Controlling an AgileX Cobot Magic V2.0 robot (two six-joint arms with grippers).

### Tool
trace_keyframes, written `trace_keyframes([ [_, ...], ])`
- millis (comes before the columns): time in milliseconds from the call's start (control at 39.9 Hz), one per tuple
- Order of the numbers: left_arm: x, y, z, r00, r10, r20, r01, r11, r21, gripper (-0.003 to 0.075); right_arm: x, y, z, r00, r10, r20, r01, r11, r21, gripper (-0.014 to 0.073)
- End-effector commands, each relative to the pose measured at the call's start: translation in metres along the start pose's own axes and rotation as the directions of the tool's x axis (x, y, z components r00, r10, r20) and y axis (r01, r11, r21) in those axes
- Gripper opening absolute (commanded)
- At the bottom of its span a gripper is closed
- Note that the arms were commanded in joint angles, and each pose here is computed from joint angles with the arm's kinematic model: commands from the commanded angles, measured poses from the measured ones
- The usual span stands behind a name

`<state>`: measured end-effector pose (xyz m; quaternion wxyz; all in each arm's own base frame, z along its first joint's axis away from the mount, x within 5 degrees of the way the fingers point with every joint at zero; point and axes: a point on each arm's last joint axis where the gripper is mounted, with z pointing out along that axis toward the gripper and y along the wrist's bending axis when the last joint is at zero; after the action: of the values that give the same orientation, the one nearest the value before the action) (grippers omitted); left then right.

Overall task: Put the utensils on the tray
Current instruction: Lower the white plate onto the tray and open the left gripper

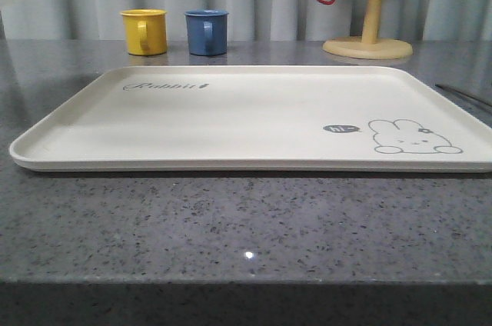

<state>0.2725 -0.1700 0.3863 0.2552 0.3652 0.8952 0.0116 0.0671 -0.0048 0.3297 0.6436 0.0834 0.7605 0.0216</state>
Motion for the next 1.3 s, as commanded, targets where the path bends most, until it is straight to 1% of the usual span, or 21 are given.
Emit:
trace_keyframes([
  [0, -0.021, -0.017, -0.017, 0.996, 0.045, 0.078, -0.045, 0.999, -0.001, -0.0019, -0.017, 0.002, -0.002, 0.996, -0.007, 0.094, 0.008, 1.0, -0.005, 0.0642],
  [50, -0.028, -0.029, -0.012, 0.996, 0.075, 0.051, -0.076, 0.997, 0.02, -0.0019, -0.017, 0.002, -0.002, 0.996, -0.007, 0.094, 0.008, 1.0, -0.005, 0.0642],
  [150, -0.039, -0.049, 0.001, 0.993, 0.114, 0.04, -0.116, 0.991, 0.063, -0.0019, -0.017, 0.002, -0.002, 0.996, -0.007, 0.094, 0.008, 1.0, -0.005, 0.0642],
  [250, -0.044, -0.07, 0.017, 0.99, 0.139, 0.014, -0.139, 0.981, 0.132, -0.0018, -0.017, 0.002, -0.002, 0.996, -0.007, 0.094, 0.008, 1.0, -0.005, 0.0642],
  [351, -0.046, -0.081, 0.031, 0.988, 0.154, -0.018, -0.149, 0.975, 0.165, -0.0018, -0.017, 0.002, -0.002, 0.996, -0.007, 0.094, 0.008, 1.0, -0.005, 0.0642],
  [551, -0.047, -0.084, 0.047, 0.986, 0.159, -0.055, -0.147, 0.974, 0.17, -0.0018, -0.017, 0.002, -0.002, 0.996, -0.007, 0.094, 0.008, 1.0, -0.005, 0.0642],
  [902, -0.034, -0.081, 0.078, 0.974, 0.16, -0.163, -0.131, 0.976, 0.176, -0.0018, -0.017, 0.002, -0.002, 0.996, -0.007, 0.094, 0.008, 1.0, -0.005, 0.0642],
  [1127, -0.033, -0.08, 0.084, 0.973, 0.149, -0.174, -0.116, 0.975, 0.187, -0.0015, -0.017, 0.002, -0.002, 0.996, -0.007, 0.094, 0.008, 1.0, -0.005, 0.0642],
  [1202, -0.034, -0.081, 0.084, 0.974, 0.146, -0.17, -0.113, 0.975, 0.194, 0.0004, -0.017, 0.002, -0.002, 0.996, -0.007, 0.094, 0.008, 1.0, -0.005, 0.0642],
  [1277, -0.034, -0.082, 0.084, 0.976, 0.142, -0.167, -0.107, 0.973, 0.203, 0.0039, -0.017, 0.002, -0.002, 0.996, -0.007, 0.094, 0.008, 1.0, -0.005, 0.0642],
])
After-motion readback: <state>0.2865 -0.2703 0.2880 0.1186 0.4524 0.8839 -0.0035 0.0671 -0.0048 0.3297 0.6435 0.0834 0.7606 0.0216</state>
